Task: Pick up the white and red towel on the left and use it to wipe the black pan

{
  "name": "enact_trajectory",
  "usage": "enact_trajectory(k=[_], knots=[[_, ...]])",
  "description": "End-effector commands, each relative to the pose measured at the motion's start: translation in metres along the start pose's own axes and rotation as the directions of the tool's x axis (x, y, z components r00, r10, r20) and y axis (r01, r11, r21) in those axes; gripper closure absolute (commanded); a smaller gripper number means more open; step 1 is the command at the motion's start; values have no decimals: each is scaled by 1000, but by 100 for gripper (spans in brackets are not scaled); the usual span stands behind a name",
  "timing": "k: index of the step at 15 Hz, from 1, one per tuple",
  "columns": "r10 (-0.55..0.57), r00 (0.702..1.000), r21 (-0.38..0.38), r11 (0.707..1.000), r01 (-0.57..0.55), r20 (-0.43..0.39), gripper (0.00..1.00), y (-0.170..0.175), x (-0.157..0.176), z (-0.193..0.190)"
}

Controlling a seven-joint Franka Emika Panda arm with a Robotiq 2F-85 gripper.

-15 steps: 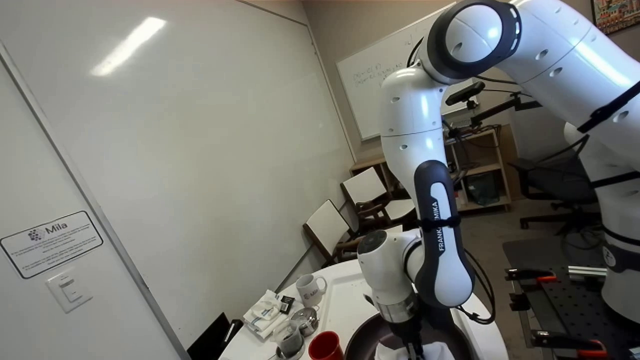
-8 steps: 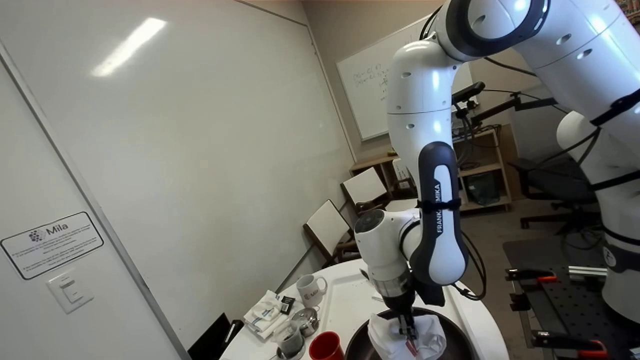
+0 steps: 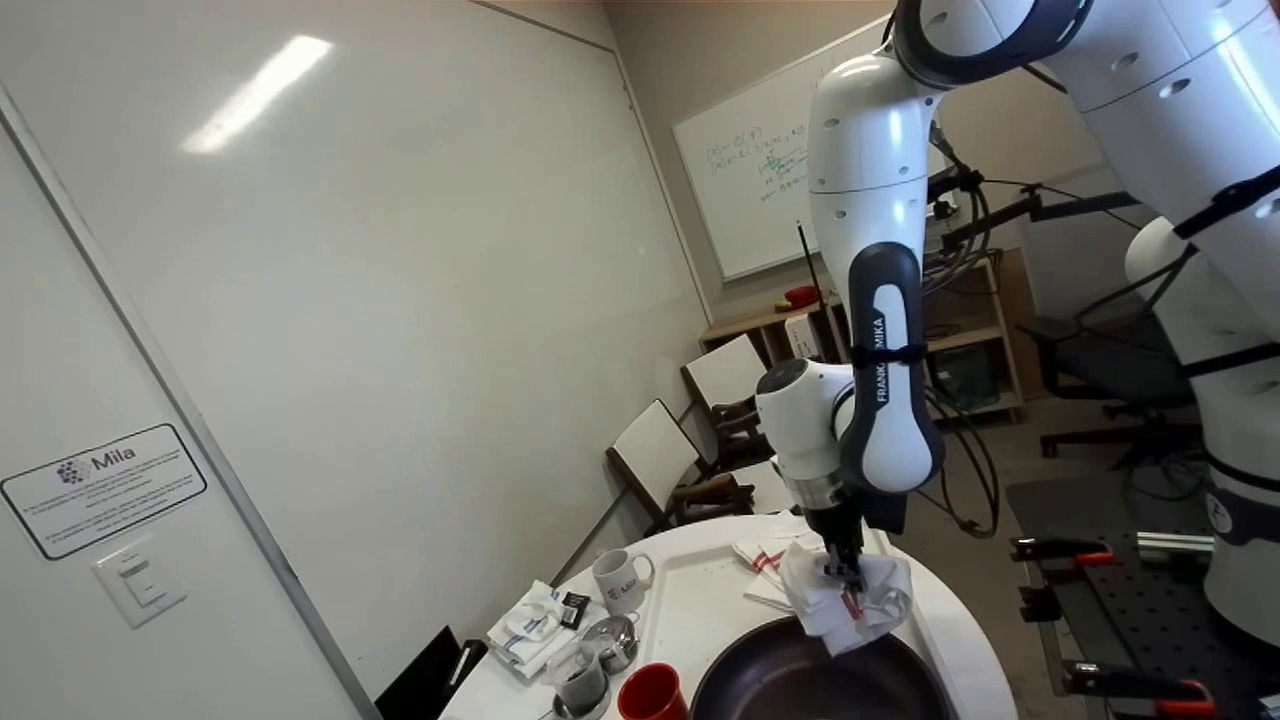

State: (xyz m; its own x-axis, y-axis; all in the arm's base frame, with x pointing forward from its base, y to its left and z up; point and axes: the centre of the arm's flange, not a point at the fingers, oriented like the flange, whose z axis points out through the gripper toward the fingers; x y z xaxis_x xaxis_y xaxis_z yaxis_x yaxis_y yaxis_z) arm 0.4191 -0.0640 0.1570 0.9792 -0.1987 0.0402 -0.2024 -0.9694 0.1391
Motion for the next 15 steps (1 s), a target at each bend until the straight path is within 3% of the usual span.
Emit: enact_trajectory(k=[1, 5, 11, 15], knots=[[116, 993, 49, 992, -115, -12, 96, 49, -22, -12], [211, 977, 99, 972, -211, 9, 96, 77, -16, -2], [239, 969, 197, 949, -247, 65, 96, 63, 23, 23], [275, 958, 181, 941, -286, 83, 96, 64, 49, 50]])
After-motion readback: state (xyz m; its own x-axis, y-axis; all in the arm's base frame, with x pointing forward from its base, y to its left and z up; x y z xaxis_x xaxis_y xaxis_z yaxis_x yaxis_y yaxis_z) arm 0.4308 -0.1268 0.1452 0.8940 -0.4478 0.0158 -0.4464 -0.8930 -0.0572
